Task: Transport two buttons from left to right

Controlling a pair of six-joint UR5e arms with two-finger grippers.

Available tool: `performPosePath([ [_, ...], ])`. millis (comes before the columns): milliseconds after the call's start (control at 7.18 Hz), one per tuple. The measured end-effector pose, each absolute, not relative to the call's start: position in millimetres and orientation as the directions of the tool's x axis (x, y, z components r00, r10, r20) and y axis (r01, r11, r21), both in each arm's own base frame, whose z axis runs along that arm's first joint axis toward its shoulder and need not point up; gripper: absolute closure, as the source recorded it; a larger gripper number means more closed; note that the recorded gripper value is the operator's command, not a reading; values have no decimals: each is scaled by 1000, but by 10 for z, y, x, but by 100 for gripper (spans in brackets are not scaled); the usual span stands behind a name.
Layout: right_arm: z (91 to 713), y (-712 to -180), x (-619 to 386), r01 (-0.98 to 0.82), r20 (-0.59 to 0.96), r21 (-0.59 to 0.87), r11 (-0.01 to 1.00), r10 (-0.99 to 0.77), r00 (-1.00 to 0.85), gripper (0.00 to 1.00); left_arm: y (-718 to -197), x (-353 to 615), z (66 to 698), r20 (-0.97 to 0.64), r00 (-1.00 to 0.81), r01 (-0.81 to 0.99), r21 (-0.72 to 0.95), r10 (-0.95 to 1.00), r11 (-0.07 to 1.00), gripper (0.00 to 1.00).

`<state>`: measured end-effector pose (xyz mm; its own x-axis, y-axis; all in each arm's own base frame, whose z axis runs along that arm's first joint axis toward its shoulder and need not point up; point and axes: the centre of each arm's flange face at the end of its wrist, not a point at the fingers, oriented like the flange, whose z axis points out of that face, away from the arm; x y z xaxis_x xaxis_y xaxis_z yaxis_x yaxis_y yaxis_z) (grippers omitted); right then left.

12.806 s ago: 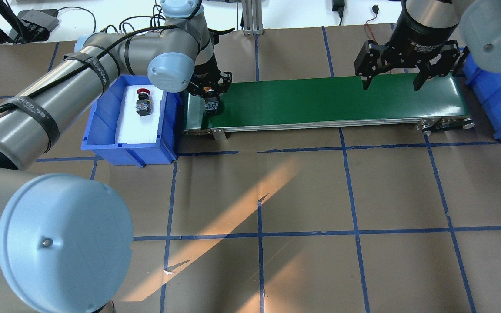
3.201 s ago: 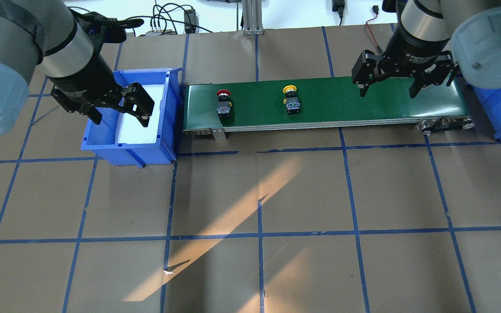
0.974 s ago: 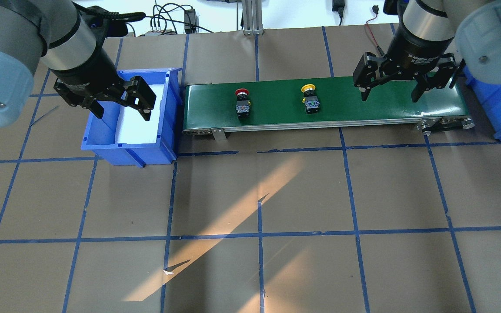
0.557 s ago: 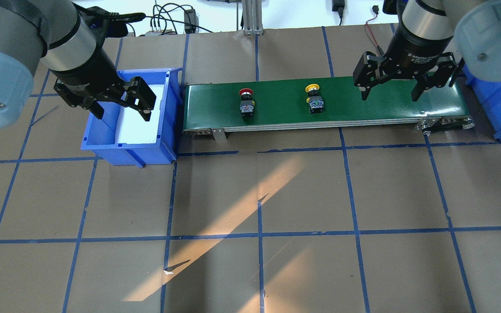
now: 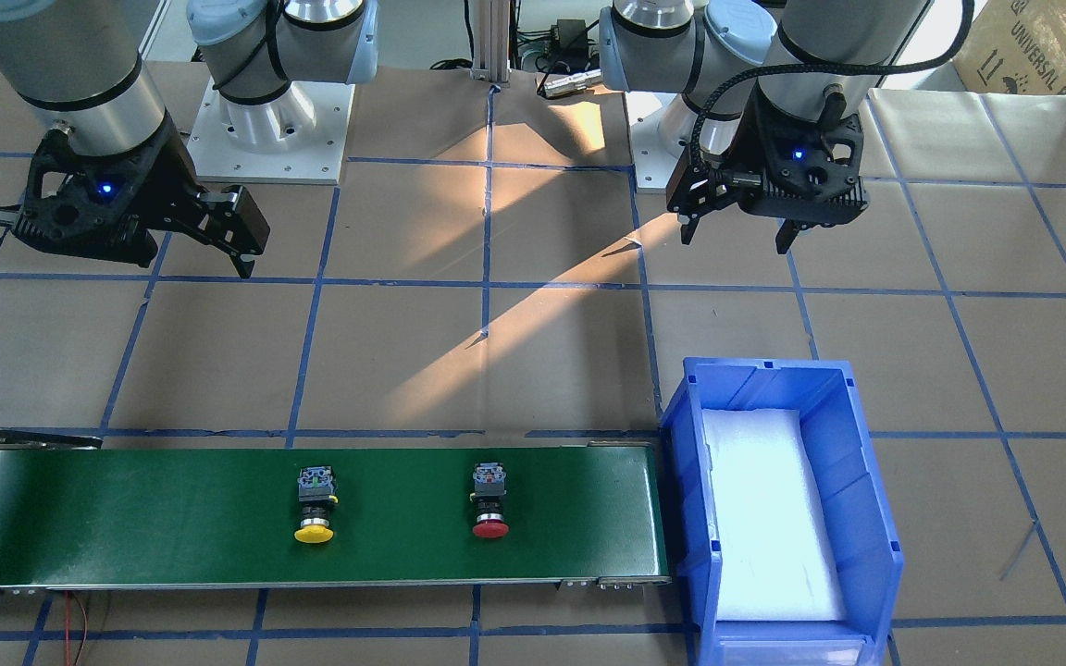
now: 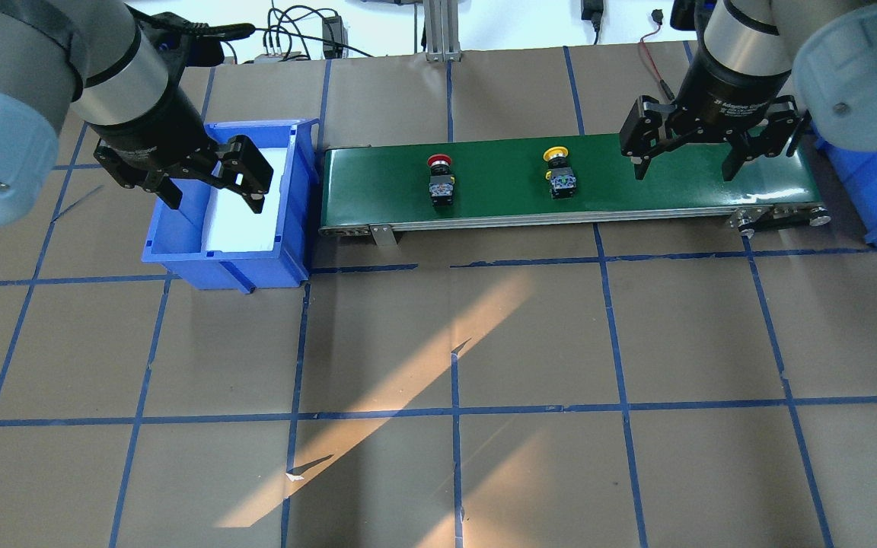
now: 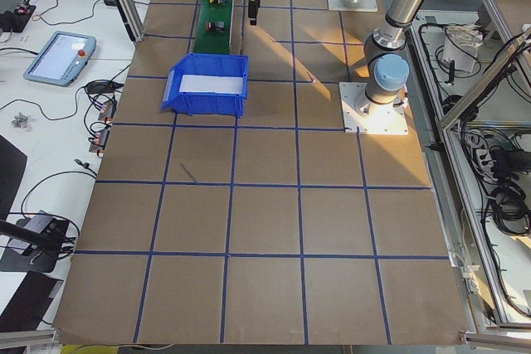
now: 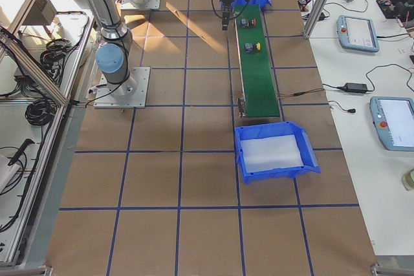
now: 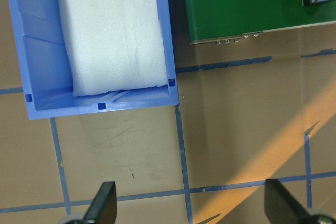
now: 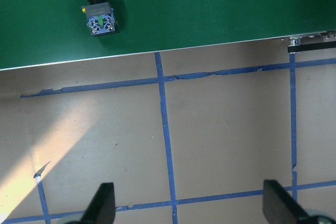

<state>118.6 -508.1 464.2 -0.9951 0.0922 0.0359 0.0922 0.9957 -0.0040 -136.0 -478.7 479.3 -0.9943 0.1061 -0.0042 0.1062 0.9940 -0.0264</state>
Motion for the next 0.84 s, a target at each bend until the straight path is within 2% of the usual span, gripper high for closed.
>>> performPosePath([
  [557, 4630, -5104, 1161, -25, 28, 3, 1000, -25, -999, 0, -4782, -1360, 4799, -5, -994, 107, -28, 106, 994, 0],
  [835, 4637, -5102, 1157, -10, 25, -2, 1000, -10, -1000, 0, -4783, -1360, 4799, -5, -994, 106, -28, 106, 994, 0],
])
